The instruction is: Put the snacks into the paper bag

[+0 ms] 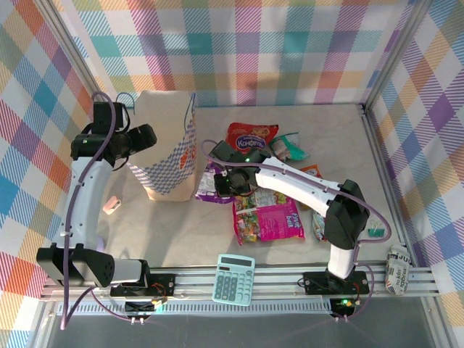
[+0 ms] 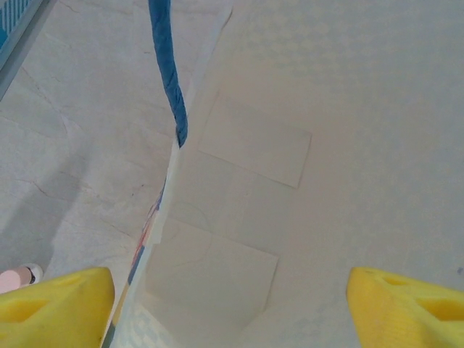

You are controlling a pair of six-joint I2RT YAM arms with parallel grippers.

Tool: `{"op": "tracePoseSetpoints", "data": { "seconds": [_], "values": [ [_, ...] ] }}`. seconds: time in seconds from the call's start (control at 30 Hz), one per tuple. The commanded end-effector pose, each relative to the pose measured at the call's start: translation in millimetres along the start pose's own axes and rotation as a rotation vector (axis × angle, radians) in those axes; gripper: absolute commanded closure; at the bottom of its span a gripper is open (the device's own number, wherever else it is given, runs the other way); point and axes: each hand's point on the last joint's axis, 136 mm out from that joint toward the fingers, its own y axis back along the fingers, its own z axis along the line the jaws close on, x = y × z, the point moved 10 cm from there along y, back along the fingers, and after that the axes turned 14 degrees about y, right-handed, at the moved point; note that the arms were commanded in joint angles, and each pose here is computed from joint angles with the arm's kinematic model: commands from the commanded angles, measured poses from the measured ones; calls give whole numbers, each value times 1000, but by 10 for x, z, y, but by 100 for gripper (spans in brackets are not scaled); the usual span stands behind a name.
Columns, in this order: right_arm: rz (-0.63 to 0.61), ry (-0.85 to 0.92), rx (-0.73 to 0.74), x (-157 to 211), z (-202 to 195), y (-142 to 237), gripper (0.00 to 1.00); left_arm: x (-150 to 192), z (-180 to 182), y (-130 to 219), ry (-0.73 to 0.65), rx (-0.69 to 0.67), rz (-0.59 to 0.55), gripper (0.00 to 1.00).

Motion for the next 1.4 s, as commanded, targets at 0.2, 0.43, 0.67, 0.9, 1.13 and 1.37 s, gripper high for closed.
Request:
{"op": "tracePoseSetpoints", "data": {
  "seconds": [0.2,0.43,0.67,0.9,1.13,1.37],
  "values": [
    [-171,73,5,-84,14,718,100,-46,-9,-118,18,0,21,60],
    [-267,82,38,-75,-43,1100,100,20,-40,-137,28,77,66,73],
    [-355,55,50,-3,-113,1372,100,120,-46,-158,25,147,117,81],
    [-429,59,5,-28,-88,1622,100,168,0,-70,1,140,105,88],
    [-527,145,-57,-157,115,1918,100,174,24,20,-14,137,80,92],
    [-602,214,-98,-281,299,2091,100,179,38,12,-25,118,82,95]
  ]
}}
